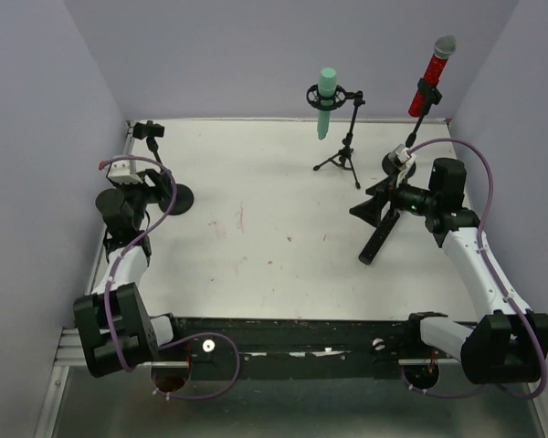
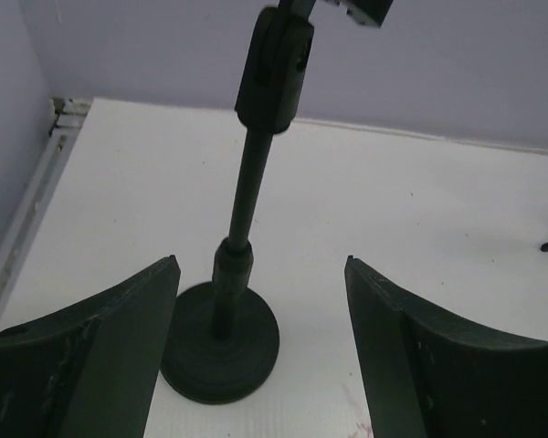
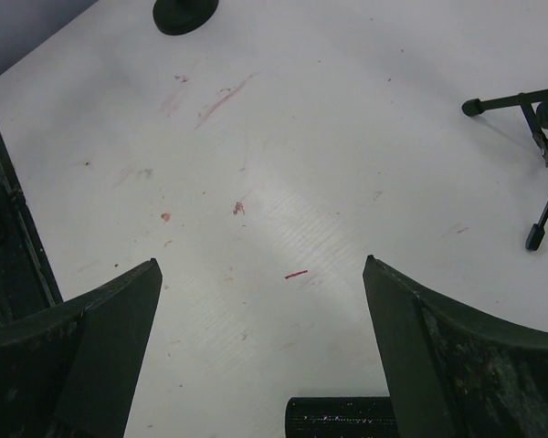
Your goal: Attach the microphones to the stand
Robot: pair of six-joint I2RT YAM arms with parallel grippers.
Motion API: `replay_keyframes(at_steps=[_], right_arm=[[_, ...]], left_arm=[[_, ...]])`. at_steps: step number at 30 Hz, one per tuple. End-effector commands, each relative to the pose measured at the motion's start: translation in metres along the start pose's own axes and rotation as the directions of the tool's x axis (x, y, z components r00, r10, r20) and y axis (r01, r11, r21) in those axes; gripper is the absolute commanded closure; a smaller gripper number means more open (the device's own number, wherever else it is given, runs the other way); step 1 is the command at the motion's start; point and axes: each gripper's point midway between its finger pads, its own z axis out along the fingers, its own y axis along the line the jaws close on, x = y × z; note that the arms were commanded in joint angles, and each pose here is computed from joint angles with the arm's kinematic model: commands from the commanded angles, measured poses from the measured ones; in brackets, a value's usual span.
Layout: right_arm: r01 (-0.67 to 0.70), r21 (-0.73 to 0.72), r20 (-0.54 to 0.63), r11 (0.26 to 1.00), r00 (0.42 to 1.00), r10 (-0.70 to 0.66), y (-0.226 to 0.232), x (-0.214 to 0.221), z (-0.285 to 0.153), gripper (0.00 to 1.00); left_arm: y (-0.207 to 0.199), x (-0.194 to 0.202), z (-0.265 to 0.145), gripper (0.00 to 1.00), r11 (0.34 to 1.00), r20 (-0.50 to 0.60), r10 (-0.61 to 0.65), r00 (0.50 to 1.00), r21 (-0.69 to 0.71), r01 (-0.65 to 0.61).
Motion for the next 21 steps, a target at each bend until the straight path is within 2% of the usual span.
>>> replay_keyframes(at_steps=[1,7,8,16,21], right_arm=[[0.011,-0.013,0.008,1.000,1.000,-0.011,0.004,-0.006,-0.003,0.00],[-0.002,-0.016,-0.003,1.000,1.000,0.002,0.001,-0.001,0.000,0.01],[-0.003,-0.015,-0.004,1.000,1.000,0.003,0.000,-0.001,0.000,0.00],[-0.020,-0.012,-0.017,1.000,1.000,0.019,-0.003,0.004,0.003,0.01],[-0.017,-0.011,-0.019,1.000,1.000,0.017,-0.004,0.004,0.003,0.00]], left_arm=[[0.009,-0.041,0.020,0.24,0.985,0.140,0.172,0.975,-0.007,-0.173],[0.019,-0.032,0.037,0.44,0.988,0.111,0.154,0.982,-0.012,-0.154],[0.019,-0.032,0.039,0.46,0.988,0.114,0.152,0.982,-0.008,-0.152],[0.006,-0.034,0.058,0.43,0.983,0.120,0.160,0.980,0.074,-0.169],[0.010,-0.035,0.070,0.45,0.985,0.100,0.158,0.982,0.051,-0.163]])
